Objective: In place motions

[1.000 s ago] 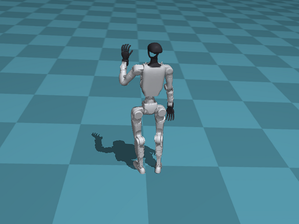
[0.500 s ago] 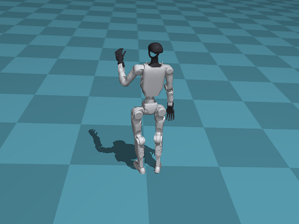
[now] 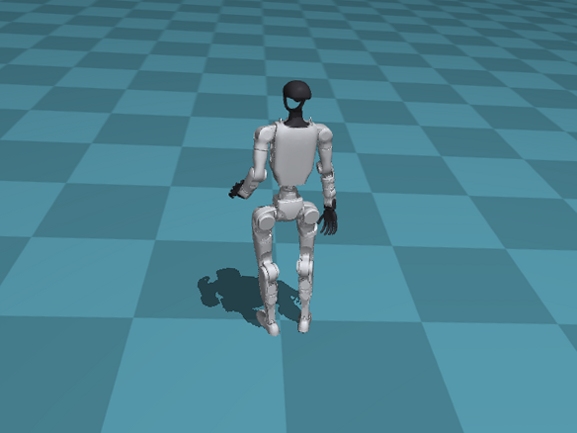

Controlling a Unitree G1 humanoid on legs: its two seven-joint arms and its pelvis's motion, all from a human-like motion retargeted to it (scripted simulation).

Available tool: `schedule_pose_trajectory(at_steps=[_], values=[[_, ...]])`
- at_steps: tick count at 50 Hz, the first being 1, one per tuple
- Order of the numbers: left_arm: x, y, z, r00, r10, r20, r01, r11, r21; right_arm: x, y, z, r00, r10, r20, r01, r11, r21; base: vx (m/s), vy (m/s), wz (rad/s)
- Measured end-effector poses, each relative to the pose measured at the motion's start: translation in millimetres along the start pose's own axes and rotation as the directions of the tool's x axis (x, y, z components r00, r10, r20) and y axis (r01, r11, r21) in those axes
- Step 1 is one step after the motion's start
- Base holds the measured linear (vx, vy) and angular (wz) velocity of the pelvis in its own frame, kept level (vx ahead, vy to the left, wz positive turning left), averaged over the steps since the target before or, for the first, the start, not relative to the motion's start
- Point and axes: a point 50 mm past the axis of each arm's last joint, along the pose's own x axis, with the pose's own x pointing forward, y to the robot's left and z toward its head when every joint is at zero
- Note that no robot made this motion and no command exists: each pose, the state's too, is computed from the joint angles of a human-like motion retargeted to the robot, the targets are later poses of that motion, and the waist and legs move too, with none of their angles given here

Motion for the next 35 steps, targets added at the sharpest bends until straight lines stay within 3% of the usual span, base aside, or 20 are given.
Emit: schedule_pose_trajectory(at_steps=[4, 8, 12, 15, 19, 27, 35], values=[[-19.2, -25.8, -40.5, 0.944, -0.154, -0.292, 0.168, 0.985, 0.023, 0.1, -1.9, 1.2, 1.000, -0.016, -0.009, 0.016, 1.000, -0.009, -0.01, 0.00, 0.08], [-50.3, -46.8, -74.5, 0.763, -0.282, -0.581, 0.316, 0.948, -0.044, 0.0, -4.7, 3.3, 0.999, -0.039, -0.005, 0.039, 0.999, -0.021, 0.00, 0.00, 0.00], [-97.2, -56.6, -98.2, 0.341, -0.460, -0.819, 0.424, 0.853, -0.303, -0.2, -7.3, 10.5, 0.999, -0.042, 0.012, 0.042, 0.999, -0.027, 0.00, 0.00, 0.00], [-123.6, -68.1, -97.4, 0.095, -0.618, -0.780, 0.356, 0.753, -0.553, -0.6, -11.0, 18.7, 0.998, -0.056, 0.034, 0.057, 0.998, -0.034, 0.00, 0.00, 0.00], [-126.2, -78.9, -92.1, 0.171, -0.694, -0.699, 0.368, 0.703, -0.608, -0.6, -12.2, 23.5, 0.993, -0.092, 0.078, 0.095, 0.995, -0.038, 0.00, 0.00, 0.00], [-113.8, -73.4, -93.1, 0.314, -0.628, -0.712, 0.632, 0.698, -0.337, 0.1, -0.9, 14.2, 0.996, -0.039, 0.078, 0.040, 0.999, -0.008, 0.00, 0.00, 0.00], [-111.1, -79.0, -88.4, 0.266, -0.682, -0.681, 0.591, 0.673, -0.444, 0.3, 5.3, 10.5, 0.996, 0.030, 0.086, -0.032, 0.999, 0.023, 0.00, 0.00, 0.00]])
